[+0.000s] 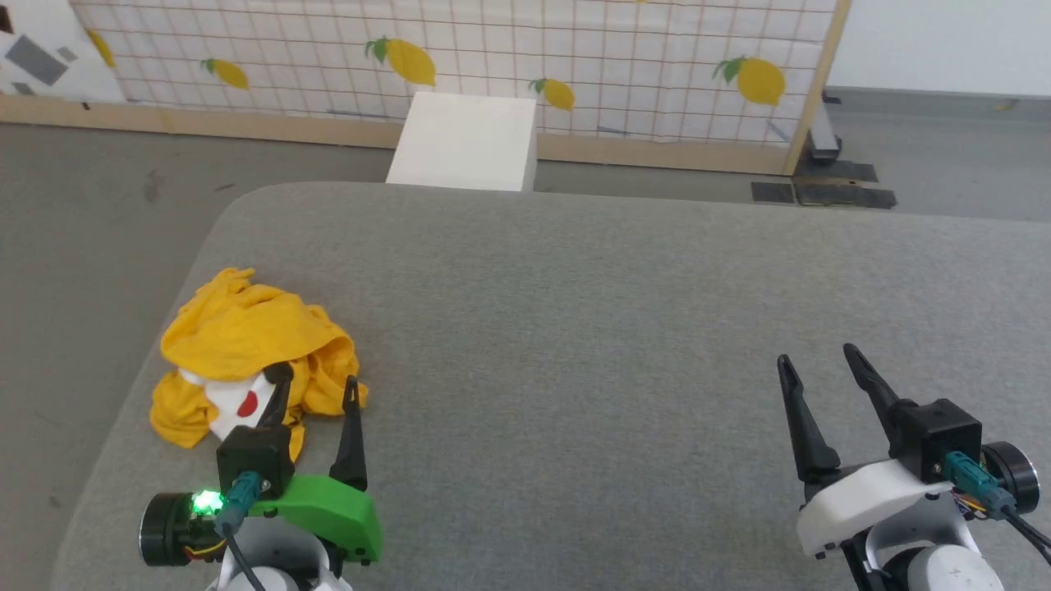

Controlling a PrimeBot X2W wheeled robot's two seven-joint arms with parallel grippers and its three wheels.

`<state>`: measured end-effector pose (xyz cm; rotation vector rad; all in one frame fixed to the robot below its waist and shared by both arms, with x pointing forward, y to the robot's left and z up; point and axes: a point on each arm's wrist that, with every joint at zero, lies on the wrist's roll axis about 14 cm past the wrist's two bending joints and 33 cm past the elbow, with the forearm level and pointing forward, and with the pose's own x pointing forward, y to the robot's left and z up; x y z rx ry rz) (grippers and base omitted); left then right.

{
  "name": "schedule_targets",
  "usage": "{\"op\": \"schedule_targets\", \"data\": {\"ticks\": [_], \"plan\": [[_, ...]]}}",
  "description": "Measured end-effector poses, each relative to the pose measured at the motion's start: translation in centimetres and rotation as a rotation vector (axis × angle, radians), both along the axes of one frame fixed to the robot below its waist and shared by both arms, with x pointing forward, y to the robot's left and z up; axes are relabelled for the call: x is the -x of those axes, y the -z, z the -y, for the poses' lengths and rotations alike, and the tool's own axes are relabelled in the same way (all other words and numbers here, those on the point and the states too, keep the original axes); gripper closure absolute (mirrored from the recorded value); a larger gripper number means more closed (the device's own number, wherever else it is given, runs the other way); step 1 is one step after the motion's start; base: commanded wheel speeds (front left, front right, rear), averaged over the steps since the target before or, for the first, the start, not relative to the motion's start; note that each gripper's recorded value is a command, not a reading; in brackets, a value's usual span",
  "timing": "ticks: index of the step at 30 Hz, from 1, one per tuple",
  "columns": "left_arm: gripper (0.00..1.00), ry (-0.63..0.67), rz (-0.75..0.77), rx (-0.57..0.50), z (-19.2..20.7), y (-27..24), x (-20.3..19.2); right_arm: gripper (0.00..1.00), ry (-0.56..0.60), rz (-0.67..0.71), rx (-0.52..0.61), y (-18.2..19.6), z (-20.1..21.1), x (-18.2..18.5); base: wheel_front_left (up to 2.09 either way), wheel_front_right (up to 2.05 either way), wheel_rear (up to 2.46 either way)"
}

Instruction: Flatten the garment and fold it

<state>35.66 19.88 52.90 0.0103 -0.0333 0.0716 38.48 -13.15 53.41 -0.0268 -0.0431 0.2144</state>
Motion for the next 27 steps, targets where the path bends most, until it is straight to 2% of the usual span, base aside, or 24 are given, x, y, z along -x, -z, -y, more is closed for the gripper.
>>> {"op": "schedule_targets", "data": {"ticks": [27], "plan": [[0.0, -0.261, 0.045, 0.016, -7.6, -0.3, 5.5, 0.0, -0.237, 0.007, -0.02, 0.2, -8.4, -1.7, -0.02, -0.02, -0.02]]}}
